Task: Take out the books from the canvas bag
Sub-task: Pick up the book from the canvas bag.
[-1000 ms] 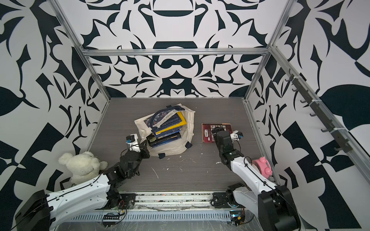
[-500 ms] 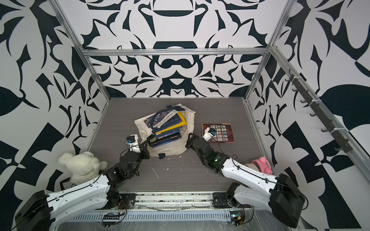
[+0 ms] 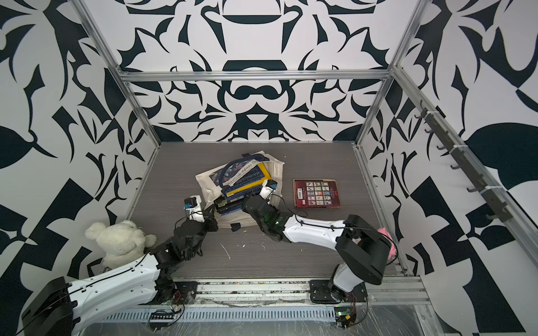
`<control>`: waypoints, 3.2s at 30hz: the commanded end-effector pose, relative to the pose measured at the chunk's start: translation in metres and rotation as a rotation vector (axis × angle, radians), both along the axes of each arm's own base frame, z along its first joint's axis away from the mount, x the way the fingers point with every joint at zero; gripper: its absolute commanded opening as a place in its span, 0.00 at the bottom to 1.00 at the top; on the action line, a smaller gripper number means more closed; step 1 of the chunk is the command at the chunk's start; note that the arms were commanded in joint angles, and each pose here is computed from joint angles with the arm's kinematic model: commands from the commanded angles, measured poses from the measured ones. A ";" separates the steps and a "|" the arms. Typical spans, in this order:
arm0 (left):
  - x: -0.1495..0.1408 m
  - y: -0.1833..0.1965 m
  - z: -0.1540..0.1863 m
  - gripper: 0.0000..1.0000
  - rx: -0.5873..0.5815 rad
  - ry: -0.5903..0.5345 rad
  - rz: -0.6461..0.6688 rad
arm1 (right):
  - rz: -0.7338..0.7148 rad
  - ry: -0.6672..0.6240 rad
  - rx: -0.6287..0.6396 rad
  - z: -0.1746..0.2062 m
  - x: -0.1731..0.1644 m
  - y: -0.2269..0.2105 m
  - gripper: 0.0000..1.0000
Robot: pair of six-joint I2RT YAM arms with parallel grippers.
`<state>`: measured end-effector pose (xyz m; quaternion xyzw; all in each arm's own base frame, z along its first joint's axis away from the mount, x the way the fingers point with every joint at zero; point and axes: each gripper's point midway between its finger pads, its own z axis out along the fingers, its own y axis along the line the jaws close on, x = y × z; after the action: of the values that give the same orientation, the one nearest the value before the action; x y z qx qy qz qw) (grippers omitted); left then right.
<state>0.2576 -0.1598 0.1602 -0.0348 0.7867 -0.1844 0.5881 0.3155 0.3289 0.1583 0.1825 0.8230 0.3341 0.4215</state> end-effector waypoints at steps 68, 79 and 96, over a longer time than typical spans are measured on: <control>0.001 -0.007 0.019 0.00 -0.072 -0.047 -0.021 | 0.103 -0.121 0.252 0.052 0.081 0.050 0.00; 0.001 -0.005 0.018 0.00 -0.071 -0.045 -0.013 | 0.214 -0.177 0.184 0.092 0.020 0.003 0.00; 0.002 -0.003 0.018 0.00 -0.065 -0.042 -0.002 | 0.015 -0.395 0.050 0.153 -0.051 -0.137 0.00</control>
<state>0.2577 -0.1623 0.1624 -0.0362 0.7844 -0.1959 0.5874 0.2658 0.2219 0.2910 0.0926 0.7430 0.4165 0.5156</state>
